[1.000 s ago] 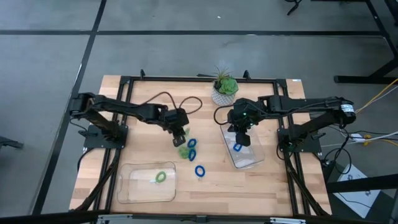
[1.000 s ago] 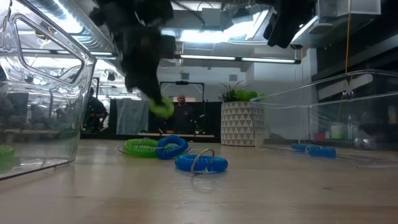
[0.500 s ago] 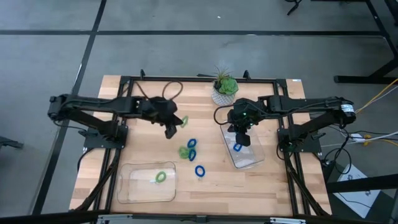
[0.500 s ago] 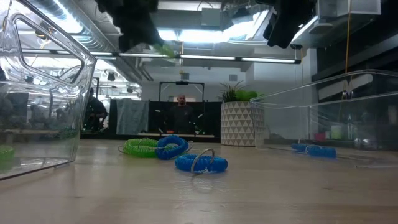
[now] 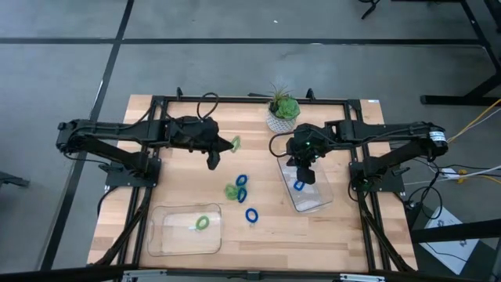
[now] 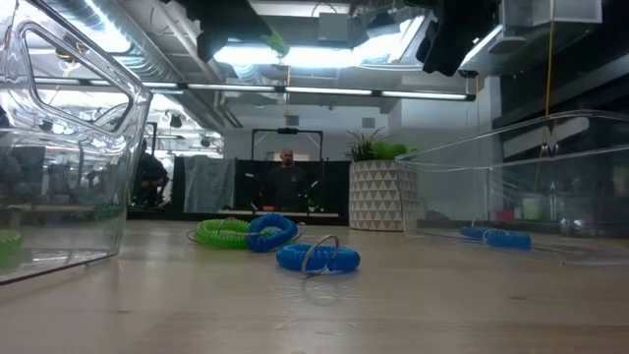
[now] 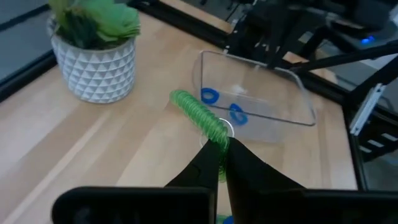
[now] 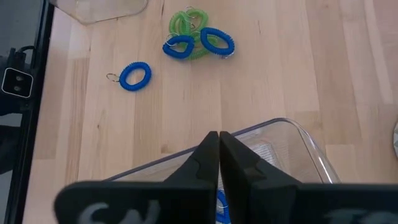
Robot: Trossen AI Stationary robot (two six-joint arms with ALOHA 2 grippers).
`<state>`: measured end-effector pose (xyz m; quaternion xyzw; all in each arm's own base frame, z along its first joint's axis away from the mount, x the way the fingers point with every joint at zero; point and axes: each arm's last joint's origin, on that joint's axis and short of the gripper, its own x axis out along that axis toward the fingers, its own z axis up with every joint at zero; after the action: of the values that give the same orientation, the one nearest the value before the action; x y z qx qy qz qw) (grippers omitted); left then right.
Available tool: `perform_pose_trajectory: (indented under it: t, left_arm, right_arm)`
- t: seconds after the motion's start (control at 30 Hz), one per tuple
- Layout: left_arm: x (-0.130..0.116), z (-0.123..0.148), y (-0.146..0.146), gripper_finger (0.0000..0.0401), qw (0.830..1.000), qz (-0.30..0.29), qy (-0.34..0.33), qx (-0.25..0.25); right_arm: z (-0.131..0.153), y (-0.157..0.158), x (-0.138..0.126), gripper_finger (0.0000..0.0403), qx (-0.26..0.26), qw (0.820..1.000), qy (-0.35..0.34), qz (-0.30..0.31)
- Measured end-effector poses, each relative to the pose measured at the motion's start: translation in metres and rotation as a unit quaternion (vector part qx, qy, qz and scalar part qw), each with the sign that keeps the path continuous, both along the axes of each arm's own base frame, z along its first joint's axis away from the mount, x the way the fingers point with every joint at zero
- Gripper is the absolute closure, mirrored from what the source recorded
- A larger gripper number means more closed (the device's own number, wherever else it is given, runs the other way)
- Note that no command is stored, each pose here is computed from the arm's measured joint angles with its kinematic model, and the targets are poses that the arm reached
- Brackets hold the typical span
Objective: Sort spring keychains
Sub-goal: Put the green spring keychain into the left transparent bin
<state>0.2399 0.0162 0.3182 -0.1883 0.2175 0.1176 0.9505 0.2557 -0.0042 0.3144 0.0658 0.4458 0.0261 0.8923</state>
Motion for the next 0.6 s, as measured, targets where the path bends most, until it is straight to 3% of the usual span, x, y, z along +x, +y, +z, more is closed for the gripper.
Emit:
perform_pose_trajectory:
  t: [0.6]
  left_arm:
    - [0.001,0.001,-0.017,0.0394,0.989,-0.136,-0.010,-0.063]
  right_arm:
    - [0.000,0.000,0.000,0.0384,0.000,1.000,0.000,0.001]
